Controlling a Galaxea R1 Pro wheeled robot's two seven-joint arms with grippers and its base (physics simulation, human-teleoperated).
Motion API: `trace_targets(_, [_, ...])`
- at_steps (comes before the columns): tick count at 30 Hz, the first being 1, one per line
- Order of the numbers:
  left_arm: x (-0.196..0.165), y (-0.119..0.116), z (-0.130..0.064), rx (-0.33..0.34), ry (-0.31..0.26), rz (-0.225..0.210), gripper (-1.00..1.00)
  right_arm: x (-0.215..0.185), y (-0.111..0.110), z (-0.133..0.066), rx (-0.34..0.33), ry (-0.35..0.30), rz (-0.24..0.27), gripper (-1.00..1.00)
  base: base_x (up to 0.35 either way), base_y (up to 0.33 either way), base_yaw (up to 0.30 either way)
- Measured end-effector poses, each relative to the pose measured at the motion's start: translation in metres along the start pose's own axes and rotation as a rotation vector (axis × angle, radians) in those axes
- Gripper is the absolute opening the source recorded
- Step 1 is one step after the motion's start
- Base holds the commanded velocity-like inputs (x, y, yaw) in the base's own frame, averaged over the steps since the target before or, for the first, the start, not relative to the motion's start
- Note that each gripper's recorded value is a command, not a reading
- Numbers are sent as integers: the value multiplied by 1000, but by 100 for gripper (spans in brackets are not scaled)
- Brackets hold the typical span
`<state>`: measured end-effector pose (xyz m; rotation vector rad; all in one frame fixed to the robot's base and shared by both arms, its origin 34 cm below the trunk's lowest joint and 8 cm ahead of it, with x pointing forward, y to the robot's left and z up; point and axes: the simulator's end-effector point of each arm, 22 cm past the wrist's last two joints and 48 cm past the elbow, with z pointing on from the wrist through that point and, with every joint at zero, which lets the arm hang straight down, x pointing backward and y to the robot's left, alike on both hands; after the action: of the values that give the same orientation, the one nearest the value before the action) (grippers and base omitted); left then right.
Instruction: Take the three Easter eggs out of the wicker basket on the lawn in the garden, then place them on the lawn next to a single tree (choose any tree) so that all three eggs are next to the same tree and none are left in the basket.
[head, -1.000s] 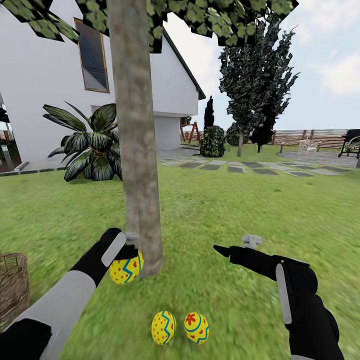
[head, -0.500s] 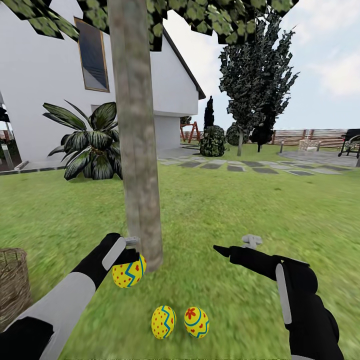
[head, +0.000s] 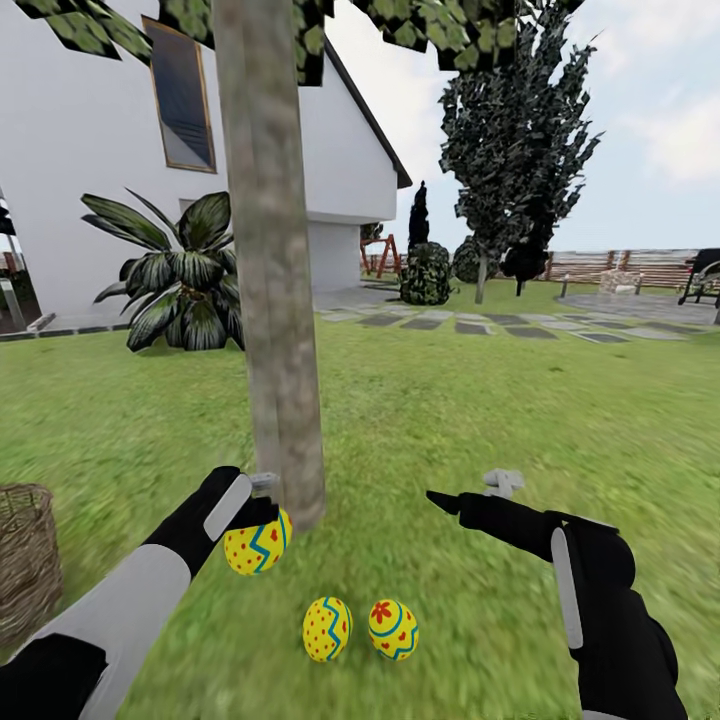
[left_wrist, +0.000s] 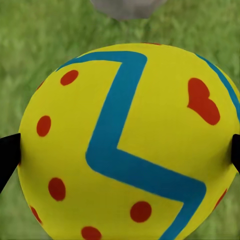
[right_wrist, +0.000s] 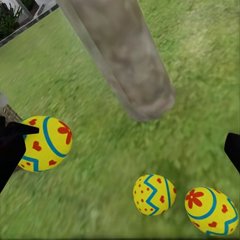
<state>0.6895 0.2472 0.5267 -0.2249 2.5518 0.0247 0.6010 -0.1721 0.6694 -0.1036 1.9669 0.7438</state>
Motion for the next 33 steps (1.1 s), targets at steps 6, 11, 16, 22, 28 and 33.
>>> trace_targets(6, [6, 1, 13, -4, 13, -3, -100, 9, -7, 8, 4, 21, 12, 100, 0, 0, 0])
trace_targets(11, [13, 1, 24, -7, 32, -2, -100, 18, -13, 14, 9, 38, 23, 100, 0, 0, 0])
trace_targets(16, [19, 1, 34, -10, 51, -1, -100, 26, -19, 19, 13, 55, 34, 100, 0, 0, 0])
trace_targets(22, [28, 1, 47, -14, 70, 0, -100, 34, -26, 26, 19, 73, 46, 100, 0, 0, 0])
trace_targets(28, [37, 2, 60, -18, 94, -1, -100, 44, -33, 33, 24, 91, 59, 100, 0, 0, 0])
trace_targets(33, [45, 3, 70, -20, 113, 0, -100, 52, -39, 38, 29, 108, 69, 100, 0, 0, 0])
